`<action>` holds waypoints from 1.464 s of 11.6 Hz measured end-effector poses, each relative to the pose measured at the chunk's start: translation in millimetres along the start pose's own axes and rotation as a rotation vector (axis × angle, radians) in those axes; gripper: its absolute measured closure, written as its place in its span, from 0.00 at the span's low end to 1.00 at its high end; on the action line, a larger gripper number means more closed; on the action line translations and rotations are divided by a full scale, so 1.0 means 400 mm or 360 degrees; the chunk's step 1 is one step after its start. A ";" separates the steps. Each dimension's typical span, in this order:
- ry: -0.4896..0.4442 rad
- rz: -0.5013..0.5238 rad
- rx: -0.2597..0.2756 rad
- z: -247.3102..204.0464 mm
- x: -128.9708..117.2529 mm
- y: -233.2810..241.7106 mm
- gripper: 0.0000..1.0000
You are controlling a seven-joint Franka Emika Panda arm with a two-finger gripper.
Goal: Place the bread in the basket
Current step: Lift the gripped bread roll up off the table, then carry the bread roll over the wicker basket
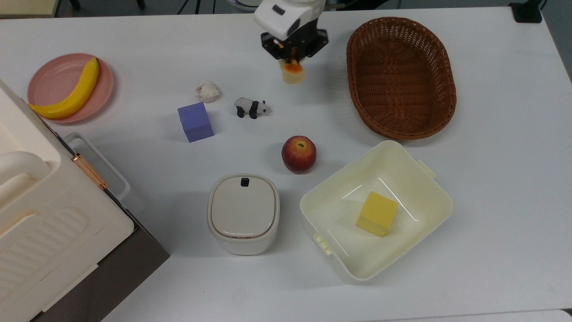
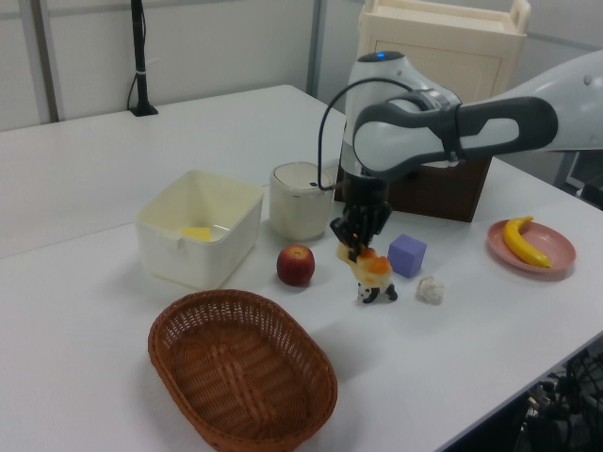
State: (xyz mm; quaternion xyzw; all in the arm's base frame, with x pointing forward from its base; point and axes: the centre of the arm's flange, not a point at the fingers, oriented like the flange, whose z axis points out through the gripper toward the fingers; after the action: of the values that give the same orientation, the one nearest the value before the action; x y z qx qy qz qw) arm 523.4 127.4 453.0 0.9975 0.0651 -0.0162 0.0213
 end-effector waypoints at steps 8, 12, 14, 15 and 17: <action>0.0027 -0.0333 0.0054 -0.030 -0.071 -0.373 0.88; -0.0022 -0.0391 0.0036 0.019 -0.072 -0.468 0.88; 0.0008 -0.0422 0.0045 -0.002 -0.080 -0.528 0.88; 0.0026 -0.0429 0.0050 -0.014 -0.086 -0.556 0.84; 0.0036 -0.0419 0.0054 -0.022 -0.098 -0.589 0.72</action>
State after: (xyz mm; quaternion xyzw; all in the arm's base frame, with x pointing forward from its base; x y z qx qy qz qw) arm 454.2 356.4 453.4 0.9807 0.1955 -0.0087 0.0013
